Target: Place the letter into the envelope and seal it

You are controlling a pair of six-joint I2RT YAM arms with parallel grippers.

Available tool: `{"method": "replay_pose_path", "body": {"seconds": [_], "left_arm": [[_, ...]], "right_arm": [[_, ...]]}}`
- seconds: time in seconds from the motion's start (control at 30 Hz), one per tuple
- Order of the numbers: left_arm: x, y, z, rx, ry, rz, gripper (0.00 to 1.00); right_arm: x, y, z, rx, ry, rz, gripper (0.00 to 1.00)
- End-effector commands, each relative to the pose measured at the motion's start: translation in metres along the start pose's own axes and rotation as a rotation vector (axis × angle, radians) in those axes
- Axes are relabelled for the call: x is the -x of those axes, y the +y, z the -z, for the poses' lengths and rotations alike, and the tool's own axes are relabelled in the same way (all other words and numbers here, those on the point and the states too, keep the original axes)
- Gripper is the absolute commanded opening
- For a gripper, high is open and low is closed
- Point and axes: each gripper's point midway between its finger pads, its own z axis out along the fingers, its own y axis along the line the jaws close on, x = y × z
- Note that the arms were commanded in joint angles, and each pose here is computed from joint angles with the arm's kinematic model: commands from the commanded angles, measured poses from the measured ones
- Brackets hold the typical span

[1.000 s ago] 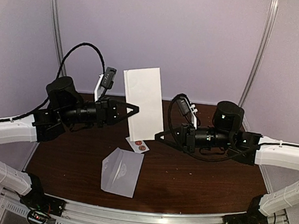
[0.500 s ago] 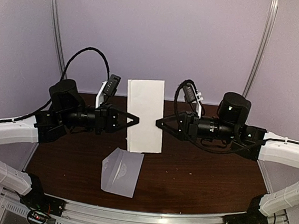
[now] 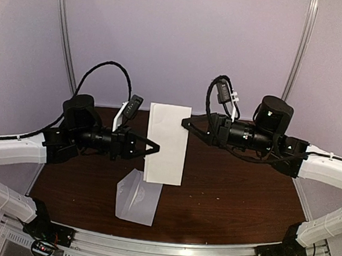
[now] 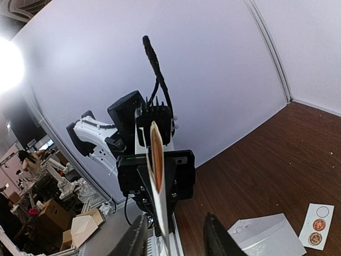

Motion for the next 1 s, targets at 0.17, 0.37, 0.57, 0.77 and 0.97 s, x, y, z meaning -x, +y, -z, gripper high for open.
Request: {"method": "replay_pose_path", "body": {"seconds": [0.17, 0.37, 0.57, 0.77, 0.97], "left_arm": [[-0.013, 0.0, 0.0, -0.022, 0.044, -0.018, 0.0], [-0.016, 0.001, 0.0, -0.021, 0.051, -0.014, 0.0], [-0.018, 0.004, 0.0, -0.001, 0.058, -0.014, 0.0], [-0.008, 0.039, 0.013, 0.219, 0.034, 0.0, 0.0], [-0.014, 0.08, 0.05, 0.378, 0.046, 0.066, 0.0]], "right_arm": [[0.037, 0.001, 0.008, -0.023, -0.102, 0.036, 0.0], [0.038, -0.003, 0.007, -0.03, -0.105, 0.023, 0.27], [0.039, -0.006, 0.009, -0.04, -0.112, 0.023, 0.0], [0.032, -0.023, 0.014, -0.131, -0.105, -0.001, 0.62], [-0.005, -0.056, 0.026, -0.282, -0.041, -0.074, 0.79]]}}
